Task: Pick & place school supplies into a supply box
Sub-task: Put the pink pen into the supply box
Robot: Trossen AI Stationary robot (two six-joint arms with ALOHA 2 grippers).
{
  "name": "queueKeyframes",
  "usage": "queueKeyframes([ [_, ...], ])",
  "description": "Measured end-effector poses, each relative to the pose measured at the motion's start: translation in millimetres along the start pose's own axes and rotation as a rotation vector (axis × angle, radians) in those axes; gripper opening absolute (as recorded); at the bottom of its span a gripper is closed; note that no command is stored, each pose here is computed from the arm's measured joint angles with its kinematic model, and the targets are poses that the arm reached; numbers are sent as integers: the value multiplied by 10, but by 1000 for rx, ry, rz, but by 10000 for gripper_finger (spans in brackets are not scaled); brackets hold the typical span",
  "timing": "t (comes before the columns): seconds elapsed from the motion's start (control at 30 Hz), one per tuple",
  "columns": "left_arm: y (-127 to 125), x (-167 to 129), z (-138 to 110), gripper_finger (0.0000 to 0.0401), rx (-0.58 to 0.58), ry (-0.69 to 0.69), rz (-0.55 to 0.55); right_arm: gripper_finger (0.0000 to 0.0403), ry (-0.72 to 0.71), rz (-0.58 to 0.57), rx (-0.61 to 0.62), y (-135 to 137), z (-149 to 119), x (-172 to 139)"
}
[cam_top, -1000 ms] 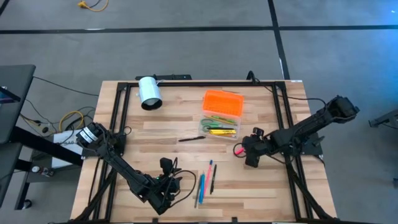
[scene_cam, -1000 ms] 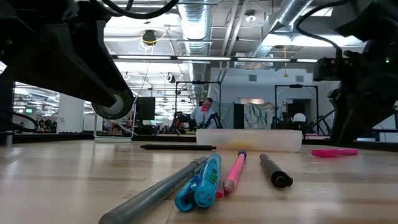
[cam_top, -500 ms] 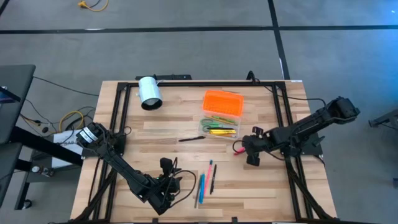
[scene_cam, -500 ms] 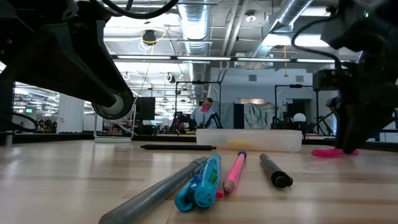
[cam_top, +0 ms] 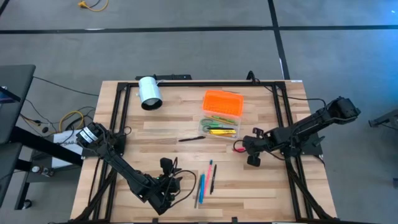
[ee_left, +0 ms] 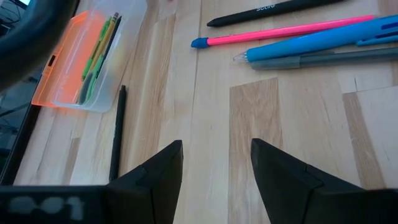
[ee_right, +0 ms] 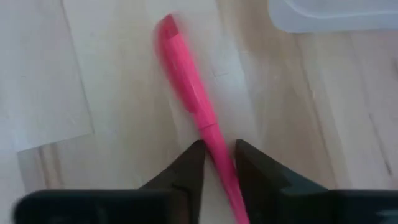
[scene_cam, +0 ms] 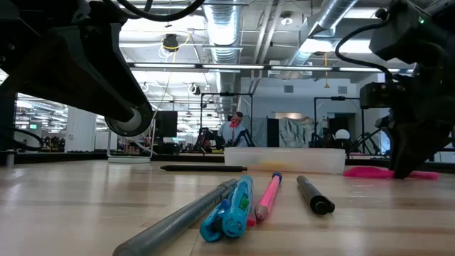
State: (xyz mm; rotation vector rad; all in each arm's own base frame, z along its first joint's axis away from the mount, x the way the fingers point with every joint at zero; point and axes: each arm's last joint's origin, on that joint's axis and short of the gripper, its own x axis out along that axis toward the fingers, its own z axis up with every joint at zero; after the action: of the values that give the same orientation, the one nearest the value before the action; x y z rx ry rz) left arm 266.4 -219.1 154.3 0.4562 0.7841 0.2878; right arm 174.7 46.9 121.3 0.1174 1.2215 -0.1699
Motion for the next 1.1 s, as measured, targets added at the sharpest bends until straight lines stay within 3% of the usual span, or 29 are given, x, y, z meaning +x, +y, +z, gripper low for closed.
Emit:
queueKeyframes([
  [0.13,-1,0,1,180,-2,-1,-1,16,31,-8,-38,83,-18,68],
  [0.37,-5,0,-1,180,-2,6,-15,9,-26,-60,-101,260,-85,56],
  [0.6,-5,1,1,180,-6,6,-16,4,-74,-7,-233,569,-80,-80],
  [0.83,-9,1,6,180,-16,4,-22,2,-136,-169,-365,880,-113,-30],
  [1.1,-10,1,8,180,-18,3,-23,1,-145,-381,-463,1154,28,29],
])
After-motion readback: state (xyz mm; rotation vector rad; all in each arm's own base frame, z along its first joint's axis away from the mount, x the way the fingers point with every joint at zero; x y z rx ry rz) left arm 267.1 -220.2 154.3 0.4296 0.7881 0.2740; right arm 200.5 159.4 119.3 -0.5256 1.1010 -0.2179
